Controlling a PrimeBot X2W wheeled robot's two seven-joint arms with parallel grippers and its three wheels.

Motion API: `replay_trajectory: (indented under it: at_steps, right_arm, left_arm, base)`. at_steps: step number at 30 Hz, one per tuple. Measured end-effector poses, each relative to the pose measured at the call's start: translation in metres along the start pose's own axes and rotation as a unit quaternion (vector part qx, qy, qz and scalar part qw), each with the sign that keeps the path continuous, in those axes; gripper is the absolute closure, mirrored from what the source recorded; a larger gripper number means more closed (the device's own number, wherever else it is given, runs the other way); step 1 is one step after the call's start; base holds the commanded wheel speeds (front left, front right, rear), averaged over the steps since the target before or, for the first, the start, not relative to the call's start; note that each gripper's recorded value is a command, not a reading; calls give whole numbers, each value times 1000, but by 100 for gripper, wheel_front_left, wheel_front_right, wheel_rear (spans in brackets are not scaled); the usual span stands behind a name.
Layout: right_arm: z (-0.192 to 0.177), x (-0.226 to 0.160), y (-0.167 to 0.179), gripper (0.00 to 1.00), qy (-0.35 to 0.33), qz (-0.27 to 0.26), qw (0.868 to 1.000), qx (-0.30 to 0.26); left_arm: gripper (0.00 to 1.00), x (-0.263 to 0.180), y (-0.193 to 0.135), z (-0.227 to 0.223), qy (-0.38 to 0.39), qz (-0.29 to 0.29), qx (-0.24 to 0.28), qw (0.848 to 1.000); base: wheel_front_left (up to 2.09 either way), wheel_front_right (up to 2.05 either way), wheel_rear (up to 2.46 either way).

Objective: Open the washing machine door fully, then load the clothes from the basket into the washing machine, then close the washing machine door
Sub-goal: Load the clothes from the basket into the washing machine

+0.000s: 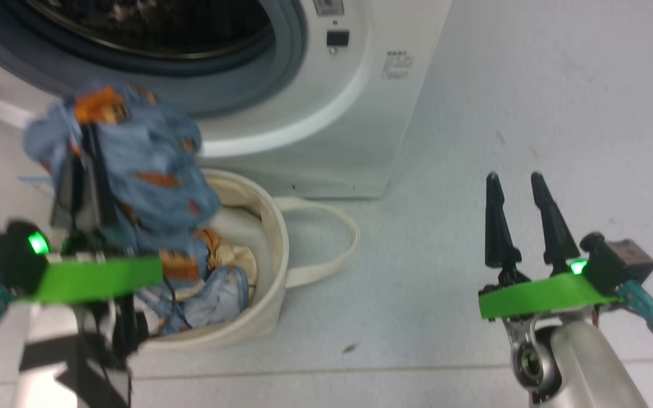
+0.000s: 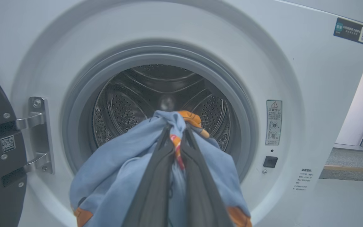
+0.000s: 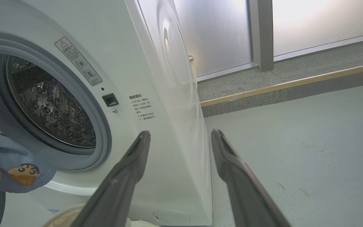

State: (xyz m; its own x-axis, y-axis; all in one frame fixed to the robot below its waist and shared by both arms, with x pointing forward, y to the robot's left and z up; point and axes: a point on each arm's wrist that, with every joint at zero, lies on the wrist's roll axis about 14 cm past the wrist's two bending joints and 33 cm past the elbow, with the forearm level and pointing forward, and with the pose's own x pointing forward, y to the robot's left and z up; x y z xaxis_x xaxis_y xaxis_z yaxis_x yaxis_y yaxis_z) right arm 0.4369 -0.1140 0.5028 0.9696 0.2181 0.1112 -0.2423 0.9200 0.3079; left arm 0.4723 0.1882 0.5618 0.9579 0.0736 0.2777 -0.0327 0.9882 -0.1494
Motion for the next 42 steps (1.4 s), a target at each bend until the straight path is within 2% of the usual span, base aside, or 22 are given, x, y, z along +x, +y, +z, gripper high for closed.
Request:
replay_trajectory:
  at_steps: [6,12,22,27,34,35,36,37,42]
  right_arm:
    - [-24,20,-16,0,22,-9,1000,-5]
    - [-48,37,-40,0,39,-27,999,-8]
    - [-81,42,-75,0,69,-58,996,-8]
    - [-91,33,-91,0,85,-79,993,-10]
    - [-104,23,-108,0,107,-101,989,-16]
    - [-107,23,-109,0,110,-101,989,-16]
    - [-108,23,-109,0,111,-101,989,-16]
    - [-109,24,-108,0,111,-99,989,-15]
    - [-108,32,-105,0,104,-89,990,-15]
  left_arm:
    - [100,54,-1,-20,-11,-1,-8,1000]
    - [100,114,1,-62,-6,6,-21,1000]
    - [100,195,-6,-107,-19,6,-46,999]
    - [100,228,-5,-114,-38,20,-71,997]
    - [100,250,-6,-125,-54,29,-71,996]
    - [96,250,-5,-130,-48,34,-69,996]
    - [28,249,-5,-138,-39,37,-63,997]
    - [0,247,-5,-144,-30,37,-57,997]
    - [0,245,-7,-155,-13,35,-41,998]
  base:
    - [0,0,0]
    - [0,0,0]
    - [0,0,0]
    - [0,0,0]
    - [0,0,0]
    - [0,0,0]
    - [0,0,0]
    - [0,0,0]
    - [0,0,0]
